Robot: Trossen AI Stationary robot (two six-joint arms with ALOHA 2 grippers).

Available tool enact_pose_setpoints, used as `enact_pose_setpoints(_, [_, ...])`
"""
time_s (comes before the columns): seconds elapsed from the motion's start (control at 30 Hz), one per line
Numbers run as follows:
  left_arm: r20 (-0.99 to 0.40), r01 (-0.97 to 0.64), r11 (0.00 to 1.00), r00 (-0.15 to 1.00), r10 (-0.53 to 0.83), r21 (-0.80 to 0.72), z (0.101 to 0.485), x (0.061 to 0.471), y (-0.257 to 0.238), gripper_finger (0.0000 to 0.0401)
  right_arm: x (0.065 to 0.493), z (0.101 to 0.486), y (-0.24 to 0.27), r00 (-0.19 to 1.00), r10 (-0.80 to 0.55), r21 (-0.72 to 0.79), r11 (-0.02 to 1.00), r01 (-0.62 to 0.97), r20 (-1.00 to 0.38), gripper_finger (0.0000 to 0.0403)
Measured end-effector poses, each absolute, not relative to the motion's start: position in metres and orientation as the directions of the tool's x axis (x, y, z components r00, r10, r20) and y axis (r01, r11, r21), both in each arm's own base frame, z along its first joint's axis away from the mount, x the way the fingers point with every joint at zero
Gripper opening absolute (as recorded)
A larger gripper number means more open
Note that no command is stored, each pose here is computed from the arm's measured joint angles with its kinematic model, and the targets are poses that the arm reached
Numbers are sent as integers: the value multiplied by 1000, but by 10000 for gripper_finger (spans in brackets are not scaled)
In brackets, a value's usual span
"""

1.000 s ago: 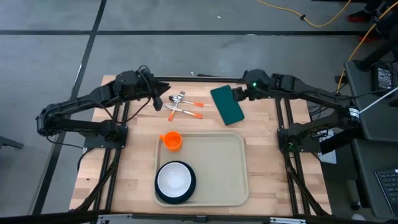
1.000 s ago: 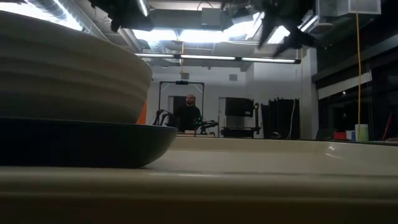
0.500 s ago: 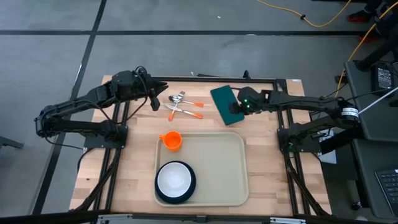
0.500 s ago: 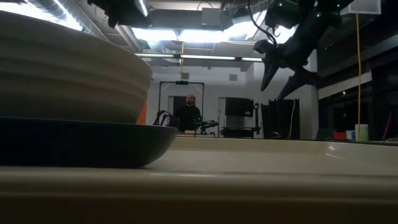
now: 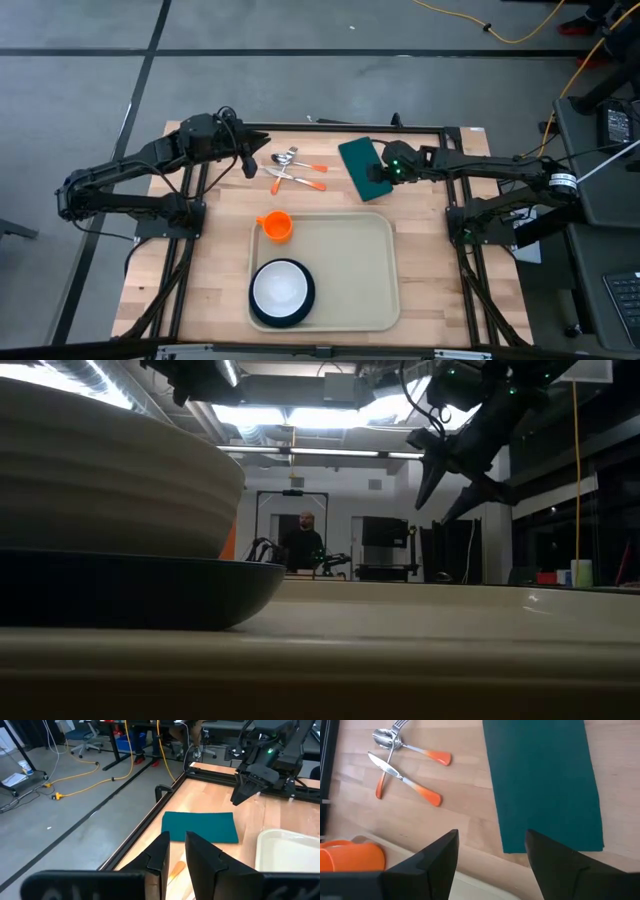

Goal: Set up tray
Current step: Put the dark blue napkin to the right of the black plate on the gray serving tray

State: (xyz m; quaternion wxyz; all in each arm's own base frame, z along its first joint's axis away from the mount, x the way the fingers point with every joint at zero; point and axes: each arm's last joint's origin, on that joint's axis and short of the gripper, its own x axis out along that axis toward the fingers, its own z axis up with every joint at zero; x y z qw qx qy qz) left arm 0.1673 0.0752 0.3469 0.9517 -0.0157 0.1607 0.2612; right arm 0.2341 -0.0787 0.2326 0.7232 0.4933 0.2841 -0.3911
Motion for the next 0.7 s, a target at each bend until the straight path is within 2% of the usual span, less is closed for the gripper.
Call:
enact_pose_setpoints(0.1, [-314, -505, 862, 812, 492, 46, 347, 167, 75, 55, 233, 232, -79, 522, -290, 484, 197, 853, -802, 233])
enact_pose_setpoints(0.3, [-315, -507, 861, 812, 492, 39, 347, 167, 75, 52, 217, 223, -75, 346, -283, 354, 24, 935, -894, 233])
enact_pose_setpoints(0.43, [-315, -507, 861, 812, 492, 39, 347, 167, 75, 56, 212, 220, -73, 288, -265, 303, -14, 953, -920, 233])
enact_pose_setpoints(0.7, [-315, -510, 860, 812, 492, 27, 347, 167, 75, 52, 217, 202, -75, 195, -232, 207, -27, 978, -953, 233])
